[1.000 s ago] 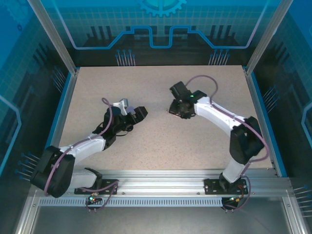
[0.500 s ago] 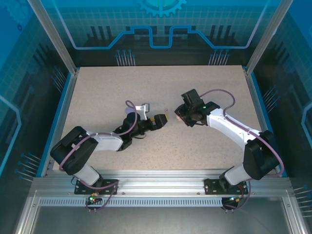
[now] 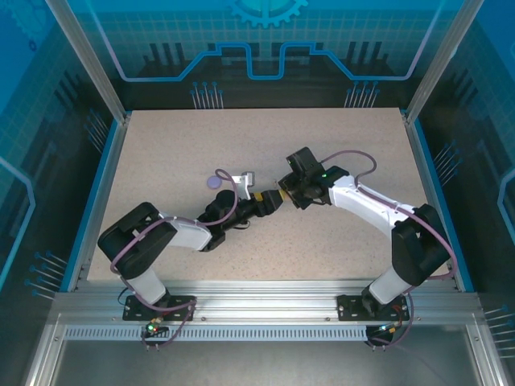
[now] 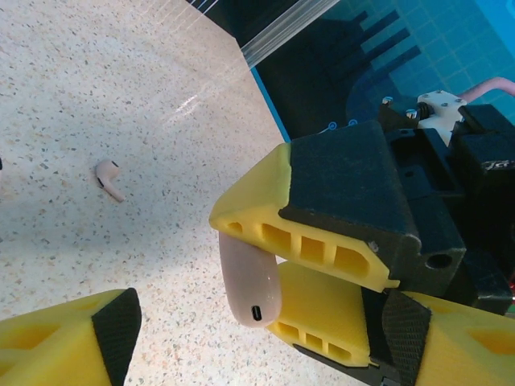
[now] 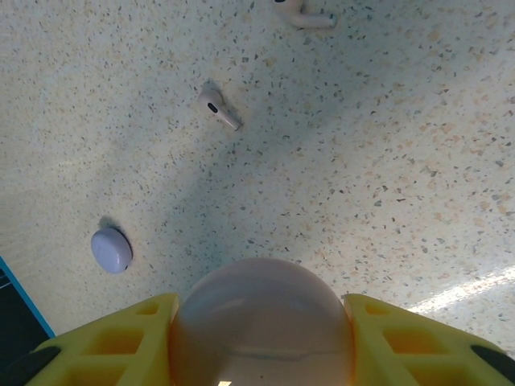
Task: Insert wireless bluetooth earbuds into charging case
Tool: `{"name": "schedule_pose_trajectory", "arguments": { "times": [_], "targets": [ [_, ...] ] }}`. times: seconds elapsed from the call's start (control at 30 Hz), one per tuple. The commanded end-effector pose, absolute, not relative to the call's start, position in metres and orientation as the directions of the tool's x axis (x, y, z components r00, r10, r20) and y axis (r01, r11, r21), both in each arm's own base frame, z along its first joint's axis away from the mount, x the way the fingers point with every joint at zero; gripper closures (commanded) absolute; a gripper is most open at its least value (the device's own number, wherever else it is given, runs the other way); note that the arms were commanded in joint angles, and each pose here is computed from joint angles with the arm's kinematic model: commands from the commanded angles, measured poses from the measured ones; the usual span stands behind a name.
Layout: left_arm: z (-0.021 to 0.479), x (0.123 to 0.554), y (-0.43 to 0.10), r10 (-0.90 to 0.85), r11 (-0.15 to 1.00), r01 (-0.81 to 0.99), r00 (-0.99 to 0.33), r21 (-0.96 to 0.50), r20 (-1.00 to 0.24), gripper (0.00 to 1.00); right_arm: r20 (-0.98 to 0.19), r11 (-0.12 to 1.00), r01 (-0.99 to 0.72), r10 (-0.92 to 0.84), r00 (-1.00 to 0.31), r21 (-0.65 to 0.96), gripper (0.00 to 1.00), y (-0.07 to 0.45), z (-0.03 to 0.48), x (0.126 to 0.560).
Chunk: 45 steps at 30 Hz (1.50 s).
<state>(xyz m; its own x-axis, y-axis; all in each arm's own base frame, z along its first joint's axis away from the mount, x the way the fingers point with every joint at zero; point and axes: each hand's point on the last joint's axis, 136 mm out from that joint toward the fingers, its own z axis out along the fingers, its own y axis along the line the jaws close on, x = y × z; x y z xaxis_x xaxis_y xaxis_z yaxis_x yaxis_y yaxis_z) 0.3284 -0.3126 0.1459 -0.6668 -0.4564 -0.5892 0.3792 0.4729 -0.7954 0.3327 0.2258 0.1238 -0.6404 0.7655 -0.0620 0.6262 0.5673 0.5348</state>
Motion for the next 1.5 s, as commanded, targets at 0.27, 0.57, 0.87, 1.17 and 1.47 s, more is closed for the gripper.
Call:
{"name": "schedule_pose_trajectory", "arguments": {
  "times": [0.27, 0.57, 0.87, 1.17, 1.47],
  "targets": [
    [0.141, 0.326, -0.317, -0.48, 0.452, 0.386, -0.654, -0.804, -0.584, 0.2, -0.036, 0.537, 0.618, 0.771, -0.636, 0.574, 0.66, 0.243, 0.136, 0.34],
    [0.139, 0.325, -0.31, -0.485, 0.48, 0.375, -0.639, -0.793, -0.597, 0.19, -0.029, 0.528, 0.616, 0.773, -0.634, 0.585, 0.66, 0.247, 0.138, 0.342],
    [0.141, 0.334, -0.317, -0.495, 0.47, 0.379, -0.634, -0.797, -0.594, 0.31, -0.024, 0.531, 0.593, 0.757, -0.654, 0.605, 0.67, 0.261, 0.145, 0.341],
    [0.149, 0.344, -0.317, -0.529, 0.472, 0.375, -0.604, -0.798, -0.596, 0.41, -0.016, 0.529, 0.589, 0.752, -0.659, 0.611, 0.67, 0.265, 0.147, 0.339],
    [0.146, 0.353, -0.315, -0.565, 0.466, 0.352, -0.587, -0.812, -0.579, 0.56, -0.016, 0.528, 0.588, 0.752, -0.658, 0.613, 0.67, 0.265, 0.148, 0.337]
  ]
}}
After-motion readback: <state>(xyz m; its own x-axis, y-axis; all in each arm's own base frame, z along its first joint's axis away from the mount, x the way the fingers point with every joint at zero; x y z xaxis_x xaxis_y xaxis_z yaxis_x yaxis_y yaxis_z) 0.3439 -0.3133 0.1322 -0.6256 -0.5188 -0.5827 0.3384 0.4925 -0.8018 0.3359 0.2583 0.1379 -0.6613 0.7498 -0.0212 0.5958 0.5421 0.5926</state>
